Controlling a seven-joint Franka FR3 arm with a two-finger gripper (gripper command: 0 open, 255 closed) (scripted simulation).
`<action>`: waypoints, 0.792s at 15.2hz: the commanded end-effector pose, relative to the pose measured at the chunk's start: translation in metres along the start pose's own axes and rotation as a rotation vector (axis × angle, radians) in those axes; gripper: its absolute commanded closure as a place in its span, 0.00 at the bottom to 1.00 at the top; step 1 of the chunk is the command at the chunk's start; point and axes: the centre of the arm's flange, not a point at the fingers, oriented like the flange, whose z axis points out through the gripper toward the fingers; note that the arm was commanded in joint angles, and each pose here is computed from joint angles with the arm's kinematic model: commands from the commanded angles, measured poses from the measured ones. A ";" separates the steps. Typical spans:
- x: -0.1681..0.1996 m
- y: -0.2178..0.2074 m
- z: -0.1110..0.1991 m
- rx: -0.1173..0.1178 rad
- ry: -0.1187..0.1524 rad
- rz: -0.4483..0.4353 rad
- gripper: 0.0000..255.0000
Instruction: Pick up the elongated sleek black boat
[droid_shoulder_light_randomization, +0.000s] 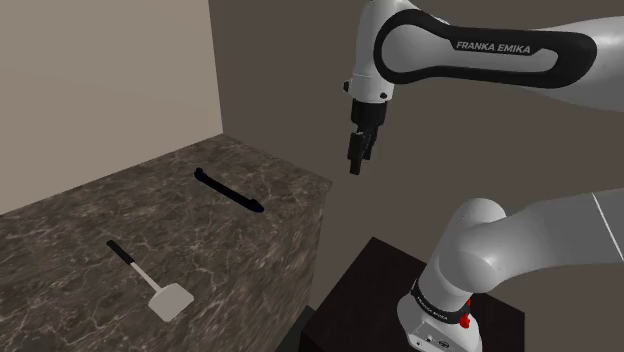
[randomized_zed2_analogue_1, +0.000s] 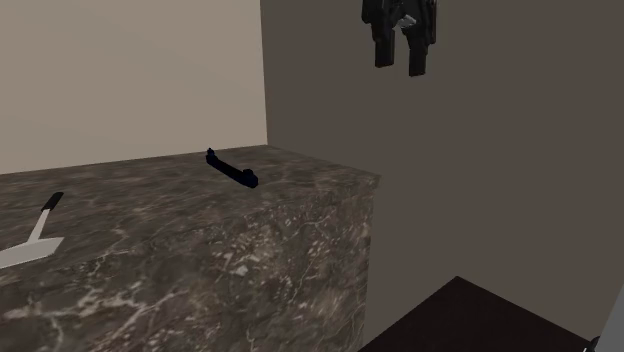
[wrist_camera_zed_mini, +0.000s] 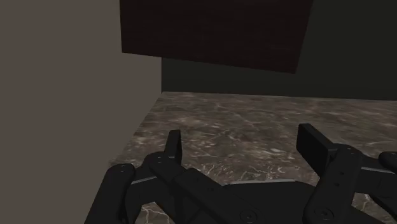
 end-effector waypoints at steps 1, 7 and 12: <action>0.000 0.000 0.000 0.000 0.000 0.000 0.00; 0.071 -0.017 0.026 -0.001 0.015 0.019 0.00; 0.130 -0.031 0.046 -0.002 0.027 0.035 0.00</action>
